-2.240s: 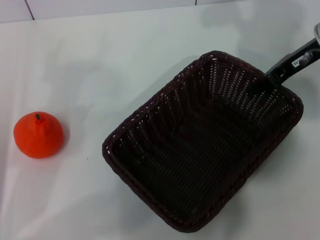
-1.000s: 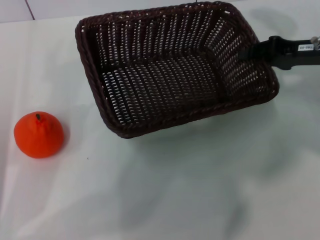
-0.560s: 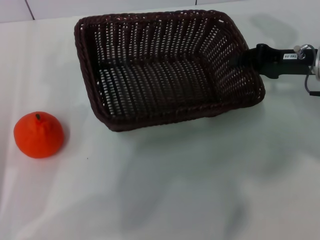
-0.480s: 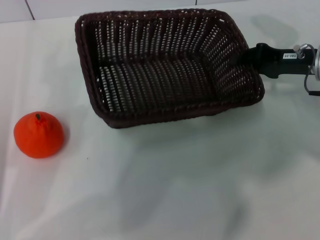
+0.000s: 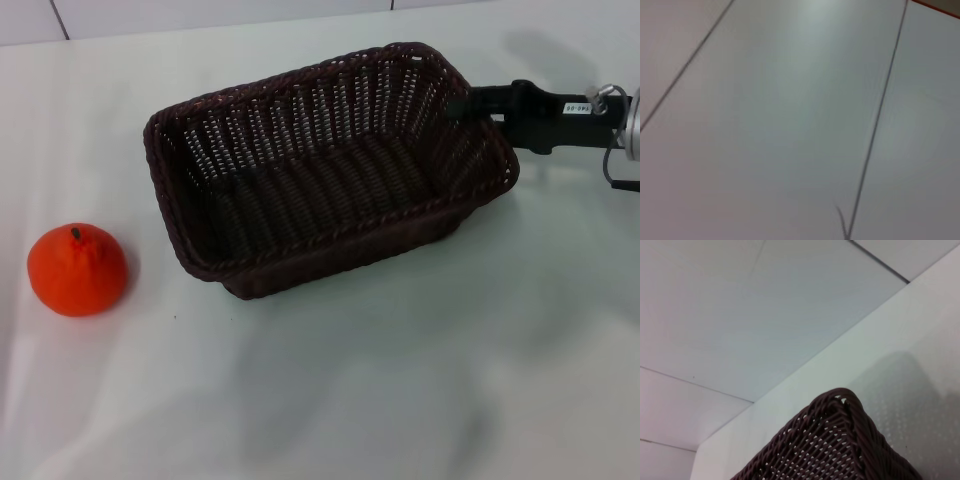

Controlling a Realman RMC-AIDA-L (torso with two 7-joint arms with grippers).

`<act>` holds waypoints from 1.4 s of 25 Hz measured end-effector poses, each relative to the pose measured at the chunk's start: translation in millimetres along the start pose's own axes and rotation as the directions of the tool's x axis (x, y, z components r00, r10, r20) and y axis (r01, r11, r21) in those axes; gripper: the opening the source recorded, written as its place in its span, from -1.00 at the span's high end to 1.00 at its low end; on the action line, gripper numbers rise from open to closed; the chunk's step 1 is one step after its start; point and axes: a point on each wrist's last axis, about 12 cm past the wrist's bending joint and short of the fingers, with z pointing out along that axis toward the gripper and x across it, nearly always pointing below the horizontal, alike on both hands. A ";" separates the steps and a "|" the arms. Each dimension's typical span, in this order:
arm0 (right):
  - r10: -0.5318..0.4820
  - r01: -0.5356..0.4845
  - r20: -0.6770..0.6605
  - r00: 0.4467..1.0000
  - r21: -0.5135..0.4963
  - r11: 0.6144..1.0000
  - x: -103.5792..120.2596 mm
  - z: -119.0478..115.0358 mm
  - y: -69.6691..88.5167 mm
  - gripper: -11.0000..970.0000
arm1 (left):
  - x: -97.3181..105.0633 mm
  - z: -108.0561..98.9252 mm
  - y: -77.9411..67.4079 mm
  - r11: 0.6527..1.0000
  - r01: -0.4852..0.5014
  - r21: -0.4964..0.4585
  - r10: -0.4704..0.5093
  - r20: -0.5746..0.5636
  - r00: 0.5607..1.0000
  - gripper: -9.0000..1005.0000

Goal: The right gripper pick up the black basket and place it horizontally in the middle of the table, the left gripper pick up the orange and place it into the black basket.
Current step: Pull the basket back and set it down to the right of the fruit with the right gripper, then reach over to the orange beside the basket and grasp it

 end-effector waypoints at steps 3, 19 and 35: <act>0.008 -0.008 -0.001 1.000 0.006 1.000 -0.8 -1.1 0.5 -0.13 | 0.2 -1.7 -0.7 1.000 -0.001 0.017 0.001 -0.013 1.000 -0.69; 0.052 -0.061 -0.181 0.982 -0.044 0.997 33.3 -41.6 15.8 -0.63 | 8.1 -27.6 11.1 0.932 -0.040 0.360 0.188 -0.387 0.903 -0.62; 0.038 -0.050 -0.242 0.969 -0.043 0.998 45.9 -33.3 9.2 -0.63 | 43.6 -31.1 5.8 0.907 -0.017 0.420 0.286 -0.589 0.756 -0.61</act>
